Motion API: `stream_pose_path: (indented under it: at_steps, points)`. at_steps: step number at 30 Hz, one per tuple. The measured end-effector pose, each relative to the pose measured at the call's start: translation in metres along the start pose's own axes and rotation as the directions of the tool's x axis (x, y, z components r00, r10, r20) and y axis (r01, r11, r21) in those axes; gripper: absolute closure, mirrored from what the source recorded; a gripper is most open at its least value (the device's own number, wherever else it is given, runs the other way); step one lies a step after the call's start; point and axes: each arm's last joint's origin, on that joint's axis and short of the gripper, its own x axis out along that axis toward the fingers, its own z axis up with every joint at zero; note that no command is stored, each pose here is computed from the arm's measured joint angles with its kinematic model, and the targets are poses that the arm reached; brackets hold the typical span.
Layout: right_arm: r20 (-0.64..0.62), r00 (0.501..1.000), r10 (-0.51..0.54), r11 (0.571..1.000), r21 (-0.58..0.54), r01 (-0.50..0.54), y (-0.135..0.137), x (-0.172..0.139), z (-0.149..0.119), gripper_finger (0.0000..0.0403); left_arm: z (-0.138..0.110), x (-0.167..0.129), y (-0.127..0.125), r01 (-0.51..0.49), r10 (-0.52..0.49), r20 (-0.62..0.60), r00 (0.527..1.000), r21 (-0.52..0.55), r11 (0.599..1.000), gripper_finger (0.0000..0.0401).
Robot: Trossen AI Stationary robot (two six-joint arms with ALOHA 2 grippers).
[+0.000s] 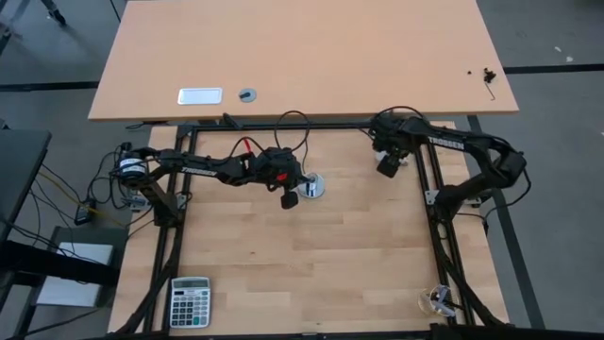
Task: Screw lightbulb
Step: Insert the lightbulb into the silver lamp socket
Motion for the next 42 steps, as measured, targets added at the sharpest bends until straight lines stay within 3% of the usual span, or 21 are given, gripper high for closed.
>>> stream_pose_path:
  at_steps: [6, 9, 14, 24, 31, 35, 42]
  points:
    - [-0.085, 0.996, 0.000, 1.000, 0.004, 0.000, -0.001, 0.029, 0.012, 0.0147, 0.000, 0.000, 0.000, 0.000, 0.000, -0.003, 1.000, 0.004, 1.000, 0.0401]
    - [-0.088, 0.994, 0.064, 0.998, 0.005, -0.063, 0.004, 0.039, 0.017, 0.0144, 0.000, 0.000, 0.000, 0.000, 0.000, -0.003, 1.000, 0.004, 1.000, 0.0401]
    - [-0.032, 0.976, 0.218, 0.976, 0.025, -0.217, 0.020, 0.037, 0.023, 0.0144, 0.000, 0.000, 0.000, 0.000, 0.000, -0.004, 1.000, 0.009, 1.000, 0.0401]
    - [0.118, 0.967, 0.224, 0.950, 0.194, -0.244, 0.036, 0.017, 0.031, 0.0142, 0.000, 0.000, 0.000, 0.000, 0.000, -0.003, 1.000, 0.010, 1.000, 0.0401]
    - [0.256, 0.941, 0.221, 0.961, 0.109, -0.255, 0.042, 0.013, 0.044, 0.0153, 0.000, 0.000, 0.000, 0.000, 0.000, -0.003, 1.000, 0.010, 1.000, 0.0401]
    - [0.309, 0.909, 0.279, 0.952, 0.033, -0.303, 0.045, 0.011, 0.049, 0.0168, 0.000, 0.000, 0.000, 0.000, 0.000, -0.003, 1.000, 0.010, 1.000, 0.0401]
    - [0.271, 0.909, 0.318, 0.945, -0.018, -0.325, 0.051, 0.023, 0.052, 0.0176, 0.000, 0.000, 0.000, 0.001, -0.001, -0.003, 1.000, 0.010, 1.000, 0.0401]
